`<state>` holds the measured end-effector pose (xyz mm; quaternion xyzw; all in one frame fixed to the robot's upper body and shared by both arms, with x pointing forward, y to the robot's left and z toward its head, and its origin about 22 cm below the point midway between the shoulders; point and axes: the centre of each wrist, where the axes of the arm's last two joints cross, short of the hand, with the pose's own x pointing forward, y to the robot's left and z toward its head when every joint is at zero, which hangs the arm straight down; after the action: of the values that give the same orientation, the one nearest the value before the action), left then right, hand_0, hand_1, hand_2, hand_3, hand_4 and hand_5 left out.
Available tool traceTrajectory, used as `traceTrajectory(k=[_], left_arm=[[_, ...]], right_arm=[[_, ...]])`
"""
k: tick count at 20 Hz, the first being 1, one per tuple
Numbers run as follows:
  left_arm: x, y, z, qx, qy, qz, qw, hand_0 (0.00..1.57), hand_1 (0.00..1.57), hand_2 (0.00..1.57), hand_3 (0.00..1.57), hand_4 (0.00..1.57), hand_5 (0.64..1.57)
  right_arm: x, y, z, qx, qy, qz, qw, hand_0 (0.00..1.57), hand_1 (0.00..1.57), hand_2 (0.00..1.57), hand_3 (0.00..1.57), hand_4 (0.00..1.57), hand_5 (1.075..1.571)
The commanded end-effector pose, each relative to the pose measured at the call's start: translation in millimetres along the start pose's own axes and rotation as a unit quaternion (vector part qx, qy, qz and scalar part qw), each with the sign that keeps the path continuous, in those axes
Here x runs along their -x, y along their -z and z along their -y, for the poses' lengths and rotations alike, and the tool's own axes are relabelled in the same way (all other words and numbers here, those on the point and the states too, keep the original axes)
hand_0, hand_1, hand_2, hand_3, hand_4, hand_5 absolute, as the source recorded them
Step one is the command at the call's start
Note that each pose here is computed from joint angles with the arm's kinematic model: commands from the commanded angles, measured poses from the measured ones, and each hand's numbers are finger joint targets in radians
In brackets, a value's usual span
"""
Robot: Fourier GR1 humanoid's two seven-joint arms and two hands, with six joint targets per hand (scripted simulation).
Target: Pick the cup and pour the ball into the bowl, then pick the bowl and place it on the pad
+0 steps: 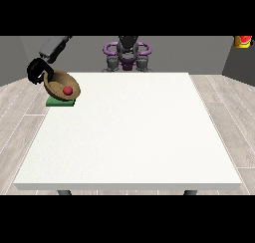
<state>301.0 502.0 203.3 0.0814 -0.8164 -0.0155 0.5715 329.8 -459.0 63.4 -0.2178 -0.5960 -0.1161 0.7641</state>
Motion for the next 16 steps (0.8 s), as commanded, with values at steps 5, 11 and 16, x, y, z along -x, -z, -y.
traceTrajectory(k=[5,11,16], left_arm=[[-18.1,2.5,-9.3,-0.007,0.005,0.021,1.000,0.00,0.00,0.00,0.00,1.19,1.562],[-14.1,1.6,-7.1,-0.004,-0.001,0.021,1.000,0.00,0.00,0.00,0.00,1.19,1.562],[-9.6,-6.9,-30.7,-0.037,0.018,0.036,0.999,0.00,0.00,0.00,0.00,1.19,1.563]], right_arm=[[21.5,1.7,2.9,0.037,0.039,-0.034,0.9980,1.57,1.57,1.57,1.01,0.53,1.568],[-8.0,7.2,27.7,0.095,0.041,0.004,0.9946,1.54,1.54,1.44,0.88,0.00,1.553],[-21.2,11.6,-4.6,0.064,0.074,0.019,0.9950,1.46,1.46,1.41,0.83,0.00,1.532]])
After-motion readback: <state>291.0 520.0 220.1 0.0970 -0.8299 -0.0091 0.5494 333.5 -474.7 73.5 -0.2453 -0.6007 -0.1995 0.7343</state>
